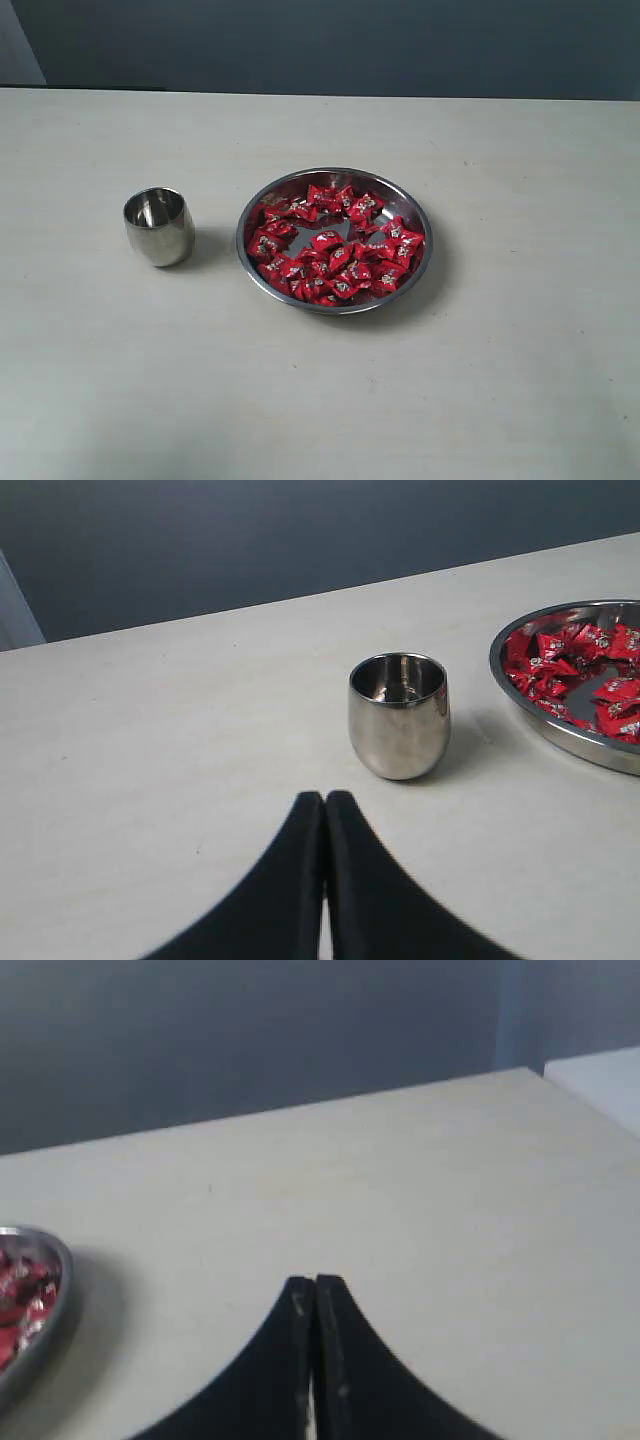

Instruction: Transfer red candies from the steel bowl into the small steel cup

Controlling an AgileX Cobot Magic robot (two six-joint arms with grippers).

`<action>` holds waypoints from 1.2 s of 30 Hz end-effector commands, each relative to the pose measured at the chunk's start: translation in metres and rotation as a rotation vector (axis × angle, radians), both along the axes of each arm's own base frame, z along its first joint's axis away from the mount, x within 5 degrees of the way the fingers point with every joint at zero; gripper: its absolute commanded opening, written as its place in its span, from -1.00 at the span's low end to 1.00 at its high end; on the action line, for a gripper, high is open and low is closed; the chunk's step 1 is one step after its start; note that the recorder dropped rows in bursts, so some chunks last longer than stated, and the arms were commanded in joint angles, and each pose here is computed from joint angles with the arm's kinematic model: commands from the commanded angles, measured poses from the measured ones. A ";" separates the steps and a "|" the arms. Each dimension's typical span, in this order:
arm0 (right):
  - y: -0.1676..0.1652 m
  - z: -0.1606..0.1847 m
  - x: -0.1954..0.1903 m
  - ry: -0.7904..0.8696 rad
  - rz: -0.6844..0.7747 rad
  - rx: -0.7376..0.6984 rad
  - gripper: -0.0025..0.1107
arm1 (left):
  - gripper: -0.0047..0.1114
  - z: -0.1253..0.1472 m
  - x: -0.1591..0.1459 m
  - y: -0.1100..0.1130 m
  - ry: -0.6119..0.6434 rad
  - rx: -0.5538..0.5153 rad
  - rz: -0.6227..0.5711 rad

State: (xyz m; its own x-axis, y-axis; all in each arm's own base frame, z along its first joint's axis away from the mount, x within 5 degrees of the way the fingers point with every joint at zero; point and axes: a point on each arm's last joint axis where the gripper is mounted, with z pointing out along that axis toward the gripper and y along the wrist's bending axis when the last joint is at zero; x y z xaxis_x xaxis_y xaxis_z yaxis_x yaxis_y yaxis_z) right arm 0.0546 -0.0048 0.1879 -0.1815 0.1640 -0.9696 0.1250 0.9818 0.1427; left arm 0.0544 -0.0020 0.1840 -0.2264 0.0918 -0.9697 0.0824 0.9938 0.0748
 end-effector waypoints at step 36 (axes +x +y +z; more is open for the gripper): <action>0.007 0.096 0.002 -0.300 0.057 0.338 -0.96 | -0.91 0.001 0.000 0.000 -0.014 -0.008 -0.003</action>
State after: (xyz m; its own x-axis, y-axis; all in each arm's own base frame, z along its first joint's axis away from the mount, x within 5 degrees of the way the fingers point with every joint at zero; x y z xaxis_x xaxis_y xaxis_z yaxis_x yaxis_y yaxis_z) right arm 0.0533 0.0012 0.2542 0.0874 0.5967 -0.7977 -0.0224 0.8017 0.5973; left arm 0.0544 -0.0020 0.1840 -0.2264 0.0918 -0.9697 0.0824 0.9938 0.0748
